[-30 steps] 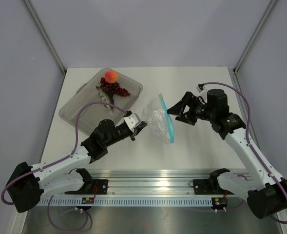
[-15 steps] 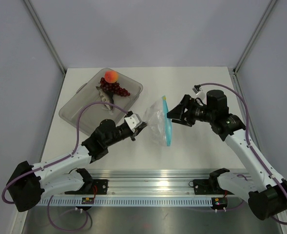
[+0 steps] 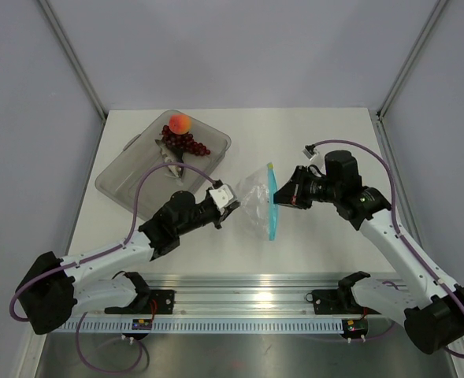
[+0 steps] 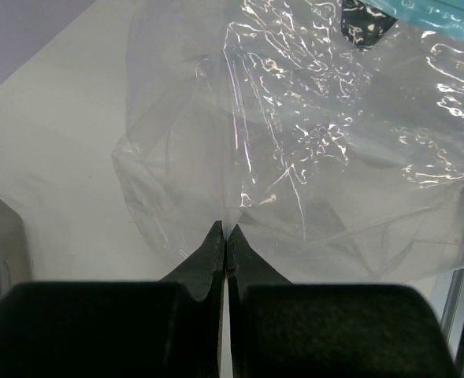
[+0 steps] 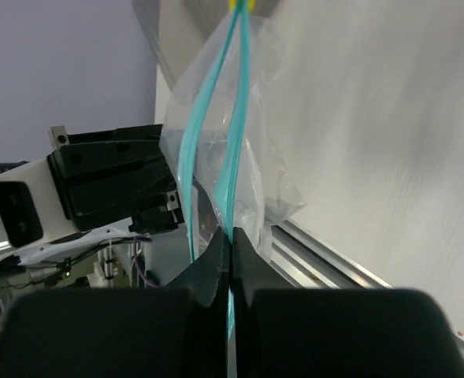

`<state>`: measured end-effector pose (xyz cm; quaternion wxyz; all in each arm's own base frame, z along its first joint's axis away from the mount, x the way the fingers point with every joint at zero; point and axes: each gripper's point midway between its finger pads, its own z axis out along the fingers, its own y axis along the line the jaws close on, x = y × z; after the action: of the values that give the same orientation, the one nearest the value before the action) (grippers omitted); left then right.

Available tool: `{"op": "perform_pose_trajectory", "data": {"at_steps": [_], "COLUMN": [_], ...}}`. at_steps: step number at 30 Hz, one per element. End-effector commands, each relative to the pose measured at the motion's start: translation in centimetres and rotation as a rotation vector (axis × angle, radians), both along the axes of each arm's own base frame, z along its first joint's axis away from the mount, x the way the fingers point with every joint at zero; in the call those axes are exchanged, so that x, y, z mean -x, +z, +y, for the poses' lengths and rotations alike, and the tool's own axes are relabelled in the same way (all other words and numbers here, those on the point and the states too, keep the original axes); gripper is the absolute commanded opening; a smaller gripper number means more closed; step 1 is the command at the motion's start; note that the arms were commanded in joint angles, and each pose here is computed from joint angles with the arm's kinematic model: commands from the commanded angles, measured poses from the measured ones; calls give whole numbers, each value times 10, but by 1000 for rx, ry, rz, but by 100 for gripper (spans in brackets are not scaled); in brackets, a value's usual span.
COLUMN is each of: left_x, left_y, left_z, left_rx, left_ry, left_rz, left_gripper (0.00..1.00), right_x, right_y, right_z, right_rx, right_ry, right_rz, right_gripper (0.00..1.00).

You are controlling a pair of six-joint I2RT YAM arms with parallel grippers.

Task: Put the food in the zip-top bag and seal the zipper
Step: Open the zipper of the food storage bag.

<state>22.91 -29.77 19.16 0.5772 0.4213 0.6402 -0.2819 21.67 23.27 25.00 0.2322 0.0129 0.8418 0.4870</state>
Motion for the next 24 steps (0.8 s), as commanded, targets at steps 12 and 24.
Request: {"op": "perform_pose_trajectory", "data": {"at_steps": [12, 24], "left_x": [-14, -30], "left_y": [21, 91], "left_z": [-9, -37], "left_rx": [-7, 168], "left_ry": [30, 107], "left_rz": [-11, 208], "left_gripper": [31, 81], "right_x": [-36, -39], "right_y": [-15, -21], "right_z": [-115, -123], "right_rx": [596, 633], "right_ry": [-490, -574], "right_rz": [-52, -11], "right_gripper": [0, 0]}}
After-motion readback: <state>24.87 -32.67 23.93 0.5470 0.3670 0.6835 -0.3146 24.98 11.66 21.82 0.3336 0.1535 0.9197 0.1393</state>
